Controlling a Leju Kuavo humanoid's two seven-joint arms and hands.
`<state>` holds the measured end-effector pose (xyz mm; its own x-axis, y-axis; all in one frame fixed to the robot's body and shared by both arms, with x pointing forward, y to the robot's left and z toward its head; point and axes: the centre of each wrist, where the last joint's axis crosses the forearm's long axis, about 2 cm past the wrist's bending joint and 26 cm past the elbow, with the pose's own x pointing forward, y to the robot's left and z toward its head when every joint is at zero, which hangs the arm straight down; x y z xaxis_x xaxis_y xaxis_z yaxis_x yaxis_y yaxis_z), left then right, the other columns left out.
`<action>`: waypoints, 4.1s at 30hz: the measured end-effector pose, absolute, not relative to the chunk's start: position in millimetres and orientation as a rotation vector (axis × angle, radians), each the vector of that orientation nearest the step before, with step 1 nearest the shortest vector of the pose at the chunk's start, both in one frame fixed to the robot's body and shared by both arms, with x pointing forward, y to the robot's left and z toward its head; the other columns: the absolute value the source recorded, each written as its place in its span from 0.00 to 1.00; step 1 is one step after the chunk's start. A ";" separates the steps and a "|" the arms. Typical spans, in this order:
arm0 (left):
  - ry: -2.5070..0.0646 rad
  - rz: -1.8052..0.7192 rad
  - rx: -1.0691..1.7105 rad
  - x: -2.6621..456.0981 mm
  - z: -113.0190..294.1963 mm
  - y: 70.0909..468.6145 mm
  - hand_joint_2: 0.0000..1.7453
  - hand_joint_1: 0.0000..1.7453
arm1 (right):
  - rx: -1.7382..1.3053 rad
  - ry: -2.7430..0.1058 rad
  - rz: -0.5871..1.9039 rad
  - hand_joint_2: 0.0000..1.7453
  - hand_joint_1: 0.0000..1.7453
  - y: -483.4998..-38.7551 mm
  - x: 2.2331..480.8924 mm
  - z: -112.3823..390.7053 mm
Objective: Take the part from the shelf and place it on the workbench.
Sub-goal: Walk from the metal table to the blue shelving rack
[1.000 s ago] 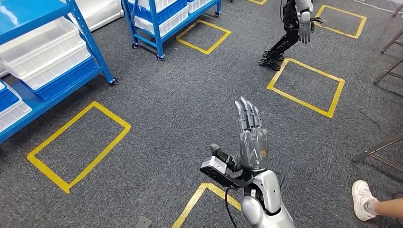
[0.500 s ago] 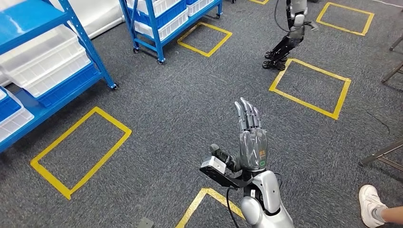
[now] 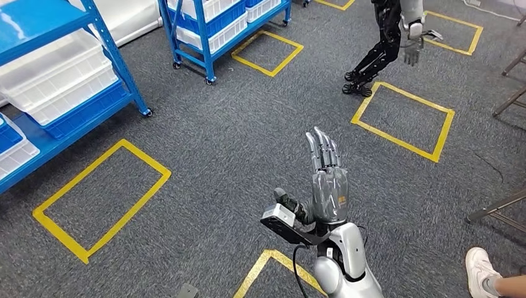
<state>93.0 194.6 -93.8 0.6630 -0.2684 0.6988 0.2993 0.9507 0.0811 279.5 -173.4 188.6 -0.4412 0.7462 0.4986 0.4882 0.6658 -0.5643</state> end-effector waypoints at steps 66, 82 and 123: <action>-0.772 -0.326 -0.041 91.9 -94.1 194.8 0.00 0.00 | -0.946 -2.132 0.434 0.00 0.00 -173.7 276.7 188.1; -0.777 -0.335 -0.024 92.6 -94.0 195.5 0.00 0.00 | -0.927 -2.125 0.436 0.00 0.00 -173.5 276.9 188.1; -0.787 -0.340 -0.020 95.7 -93.2 194.9 0.00 0.00 | -0.952 -2.121 0.482 0.00 0.00 -175.4 274.4 185.6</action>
